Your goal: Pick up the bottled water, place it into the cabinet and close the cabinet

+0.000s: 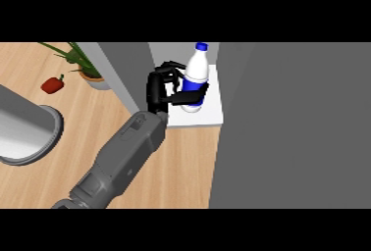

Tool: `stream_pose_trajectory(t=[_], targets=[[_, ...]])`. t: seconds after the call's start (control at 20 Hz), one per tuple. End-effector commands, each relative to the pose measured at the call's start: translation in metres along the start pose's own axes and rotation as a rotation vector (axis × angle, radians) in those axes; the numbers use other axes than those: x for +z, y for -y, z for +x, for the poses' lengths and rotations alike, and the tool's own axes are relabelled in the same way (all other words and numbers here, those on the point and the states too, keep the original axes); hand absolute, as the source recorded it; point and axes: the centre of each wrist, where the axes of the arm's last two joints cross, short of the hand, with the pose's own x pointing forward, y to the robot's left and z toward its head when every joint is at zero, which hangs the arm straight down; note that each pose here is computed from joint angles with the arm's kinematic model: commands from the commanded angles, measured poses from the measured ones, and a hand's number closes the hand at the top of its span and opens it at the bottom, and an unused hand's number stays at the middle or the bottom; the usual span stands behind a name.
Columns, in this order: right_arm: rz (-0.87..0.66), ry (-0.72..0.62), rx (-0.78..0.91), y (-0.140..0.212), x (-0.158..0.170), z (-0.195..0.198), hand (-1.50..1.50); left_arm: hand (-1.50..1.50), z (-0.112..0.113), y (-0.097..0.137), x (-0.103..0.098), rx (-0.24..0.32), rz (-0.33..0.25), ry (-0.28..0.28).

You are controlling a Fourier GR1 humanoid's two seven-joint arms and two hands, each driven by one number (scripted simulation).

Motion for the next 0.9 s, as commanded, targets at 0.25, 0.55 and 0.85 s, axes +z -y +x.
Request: stream_pose_trajectory(t=[0.25,0.55,0.85], targets=[[0.018,0.023,-0.033,0.009,0.012,0.028,-1.5,1.5,-0.012,-0.008,-0.014,-0.134,0.073,0.03],[0.037,0.048,-0.033,0.007,0.006,0.003,-1.5,1.5,-0.006,-0.009,-0.029,-0.242,0.095,0.071],[0.058,0.052,-0.041,0.009,-0.001,0.01,-1.5,-1.5,0.0,-0.008,-0.035,-0.223,0.076,0.06]])
